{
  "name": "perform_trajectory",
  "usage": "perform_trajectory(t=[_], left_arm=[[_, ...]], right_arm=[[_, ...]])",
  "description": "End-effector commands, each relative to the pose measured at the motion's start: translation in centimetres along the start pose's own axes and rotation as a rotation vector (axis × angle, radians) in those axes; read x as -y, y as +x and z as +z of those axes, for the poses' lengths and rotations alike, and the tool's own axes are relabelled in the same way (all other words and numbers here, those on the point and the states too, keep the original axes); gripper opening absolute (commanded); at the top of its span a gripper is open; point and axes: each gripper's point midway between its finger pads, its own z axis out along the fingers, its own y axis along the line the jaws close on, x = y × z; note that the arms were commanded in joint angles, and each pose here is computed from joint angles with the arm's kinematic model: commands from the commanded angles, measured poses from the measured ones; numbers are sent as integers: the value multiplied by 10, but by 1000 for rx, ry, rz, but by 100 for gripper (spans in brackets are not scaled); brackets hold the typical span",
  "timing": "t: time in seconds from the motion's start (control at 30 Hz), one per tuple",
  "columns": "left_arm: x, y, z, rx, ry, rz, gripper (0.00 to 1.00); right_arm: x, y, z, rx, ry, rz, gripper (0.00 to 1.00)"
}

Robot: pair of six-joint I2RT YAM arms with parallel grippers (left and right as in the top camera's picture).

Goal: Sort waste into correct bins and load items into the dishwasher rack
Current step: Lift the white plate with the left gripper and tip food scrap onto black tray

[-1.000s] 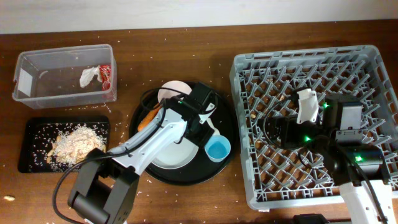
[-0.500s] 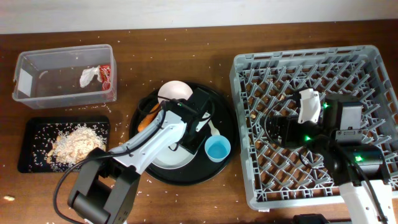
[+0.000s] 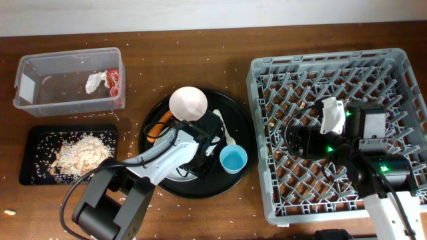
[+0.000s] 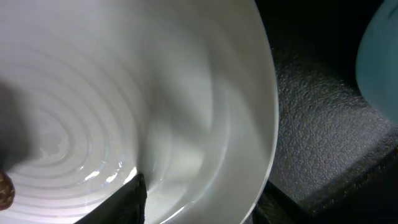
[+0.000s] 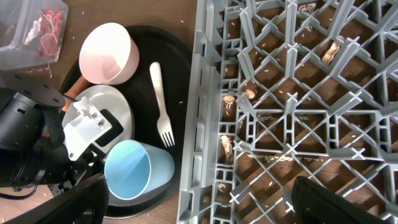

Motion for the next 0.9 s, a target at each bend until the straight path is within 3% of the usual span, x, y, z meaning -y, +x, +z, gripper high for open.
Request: perform_trajectory(t=[0.0,0.07,0.2,0.23,0.47,0.87], left_arm=[[2,9,11,-32,5,-5,44],[2,7,12,-24,5,-4,28],[2,8,21,-3,8,-5,10],[2,8,21,-4,8,-5,1],[2,11,13,-32,6,-12,1],[-6,-21,-65,-9,8,-62,0]], right_arm=[[2,-4,-2,11,14,8,93],[2,-4,-2,11,14,8,93],[2,-4,-2,11,14,8,93],[2,-5,-2,11,14,7,93],[4,-7,3,7,18,9,93],[8,-12,12,2,19,11,93]])
